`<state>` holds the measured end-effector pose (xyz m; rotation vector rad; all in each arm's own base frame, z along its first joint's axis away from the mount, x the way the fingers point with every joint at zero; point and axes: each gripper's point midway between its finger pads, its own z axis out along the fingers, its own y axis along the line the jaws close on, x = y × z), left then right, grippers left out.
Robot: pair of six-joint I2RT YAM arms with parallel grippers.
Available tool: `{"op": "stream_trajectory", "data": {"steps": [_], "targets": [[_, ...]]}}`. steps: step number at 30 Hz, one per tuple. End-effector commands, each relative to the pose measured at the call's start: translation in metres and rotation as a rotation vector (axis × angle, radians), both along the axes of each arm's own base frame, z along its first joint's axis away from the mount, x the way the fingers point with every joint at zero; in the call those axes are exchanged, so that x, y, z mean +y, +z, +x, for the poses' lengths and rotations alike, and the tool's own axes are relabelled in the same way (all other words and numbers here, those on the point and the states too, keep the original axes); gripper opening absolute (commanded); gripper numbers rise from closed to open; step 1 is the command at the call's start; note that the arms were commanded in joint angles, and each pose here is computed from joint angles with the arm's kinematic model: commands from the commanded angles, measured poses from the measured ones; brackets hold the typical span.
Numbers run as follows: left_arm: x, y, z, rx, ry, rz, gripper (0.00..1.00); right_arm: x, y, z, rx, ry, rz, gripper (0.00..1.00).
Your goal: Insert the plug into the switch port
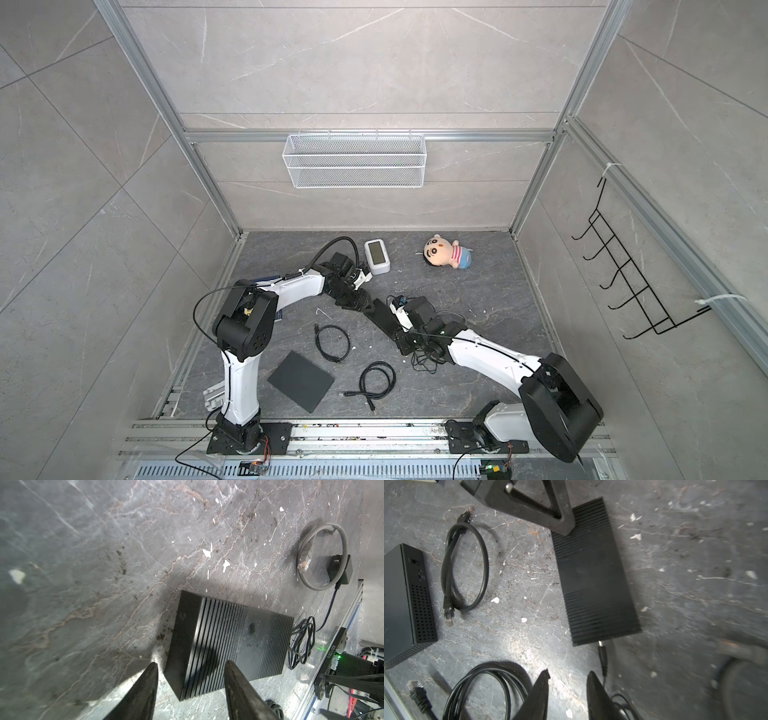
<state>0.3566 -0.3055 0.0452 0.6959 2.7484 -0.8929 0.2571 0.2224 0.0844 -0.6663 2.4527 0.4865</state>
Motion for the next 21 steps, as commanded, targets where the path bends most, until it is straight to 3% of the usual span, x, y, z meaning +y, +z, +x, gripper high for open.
{"op": "stream_trajectory", "data": {"steps": [1, 5, 8, 21], "targets": [[-0.002, 0.022, 0.009, -0.031, 0.007, -0.016, 0.57, -0.011, 0.034, 0.011, -0.036, -0.001, -0.088, 0.33], [-0.011, 0.038, 0.016, -0.056, 0.017, -0.067, 0.6, -0.023, 0.041, 0.016, -0.063, 0.123, -0.274, 0.35], [-0.015, 0.038, 0.019, -0.065, 0.023, -0.084, 0.6, -0.027, 0.018, 0.004, 0.035, 0.216, -0.356, 0.35], [-0.033, 0.01, 0.024, -0.077, 0.02, -0.048, 0.61, -0.02, -0.031, -0.015, 0.185, 0.288, -0.351, 0.31]]}}
